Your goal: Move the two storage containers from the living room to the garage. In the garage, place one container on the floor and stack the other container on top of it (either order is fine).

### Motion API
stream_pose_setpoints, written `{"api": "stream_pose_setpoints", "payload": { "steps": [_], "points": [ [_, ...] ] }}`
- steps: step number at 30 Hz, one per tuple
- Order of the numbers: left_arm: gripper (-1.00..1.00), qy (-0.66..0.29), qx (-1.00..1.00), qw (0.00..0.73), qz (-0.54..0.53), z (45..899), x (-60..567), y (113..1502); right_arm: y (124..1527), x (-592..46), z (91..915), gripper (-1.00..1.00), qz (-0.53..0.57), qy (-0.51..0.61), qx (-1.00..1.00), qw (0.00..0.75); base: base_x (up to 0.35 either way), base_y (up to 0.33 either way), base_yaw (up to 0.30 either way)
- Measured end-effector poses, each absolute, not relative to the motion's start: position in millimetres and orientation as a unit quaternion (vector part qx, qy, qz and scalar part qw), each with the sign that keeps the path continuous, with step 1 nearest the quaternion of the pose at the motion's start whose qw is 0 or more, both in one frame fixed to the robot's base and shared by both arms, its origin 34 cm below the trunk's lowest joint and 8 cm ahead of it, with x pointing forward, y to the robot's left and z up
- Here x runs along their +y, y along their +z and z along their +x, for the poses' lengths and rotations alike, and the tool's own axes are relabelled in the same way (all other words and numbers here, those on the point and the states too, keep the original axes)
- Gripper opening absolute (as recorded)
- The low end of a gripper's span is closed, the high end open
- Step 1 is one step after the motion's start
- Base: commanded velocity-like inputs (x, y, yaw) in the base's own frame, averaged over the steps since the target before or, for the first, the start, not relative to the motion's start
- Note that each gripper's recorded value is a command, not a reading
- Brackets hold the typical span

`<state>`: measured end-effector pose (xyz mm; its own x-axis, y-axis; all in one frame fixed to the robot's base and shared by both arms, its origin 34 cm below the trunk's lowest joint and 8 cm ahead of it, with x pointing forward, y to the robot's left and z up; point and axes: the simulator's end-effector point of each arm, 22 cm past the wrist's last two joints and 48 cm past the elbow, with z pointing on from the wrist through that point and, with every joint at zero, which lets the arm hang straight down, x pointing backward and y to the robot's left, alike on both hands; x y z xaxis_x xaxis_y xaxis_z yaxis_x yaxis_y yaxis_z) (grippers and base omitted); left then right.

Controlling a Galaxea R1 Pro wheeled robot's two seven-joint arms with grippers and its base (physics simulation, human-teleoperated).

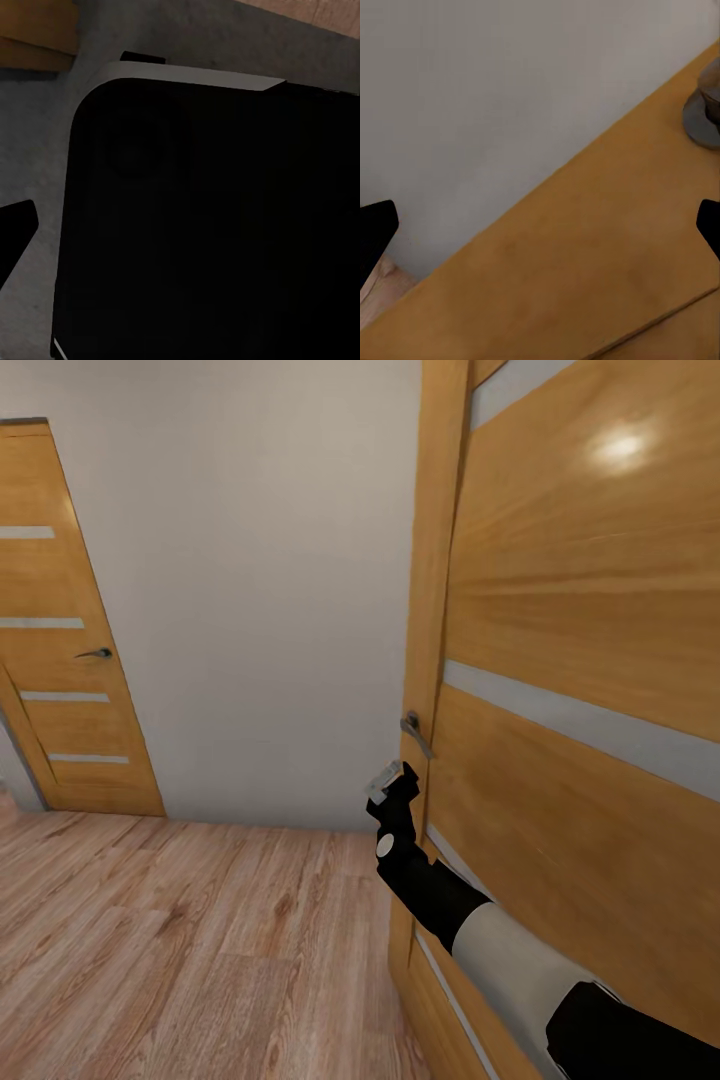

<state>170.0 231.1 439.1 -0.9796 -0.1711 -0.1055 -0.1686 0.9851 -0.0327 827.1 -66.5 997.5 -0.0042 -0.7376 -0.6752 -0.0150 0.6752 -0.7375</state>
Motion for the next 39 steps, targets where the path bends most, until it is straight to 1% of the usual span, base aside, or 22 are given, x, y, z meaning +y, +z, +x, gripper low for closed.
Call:
{"api": "stream_pose_setpoints", "payload": {
  "steps": [19, 23, 26, 39],
  "points": [
    [1.0, -0.012, 0.995, 0.054, -0.085, 170, 231, 439, 997, -64, 827, 1.0, -0.292, -0.276, 0.649, 0.646, 0.0, 0.0, 0.001],
    [1.0, -0.013, 0.995, 0.055, -0.087, 170, 231, 439, 986, -68, 829, 1.0, -0.286, -0.261, 0.664, 0.64, 0.0, 0.0, 0.0],
    [1.0, -0.013, 0.995, 0.055, -0.087, 171, 232, 439, 982, -80, 830, 1.0, -0.277, -0.273, 0.671, 0.631, 0.0, 0.0, 0.0],
    [1.0, -0.012, 0.994, 0.055, -0.089, 170, 231, 439, 985, -72, 826, 1.0, -0.274, -0.27, 0.673, 0.632, 0.0, 0.022, 0.0]
  ]
}}
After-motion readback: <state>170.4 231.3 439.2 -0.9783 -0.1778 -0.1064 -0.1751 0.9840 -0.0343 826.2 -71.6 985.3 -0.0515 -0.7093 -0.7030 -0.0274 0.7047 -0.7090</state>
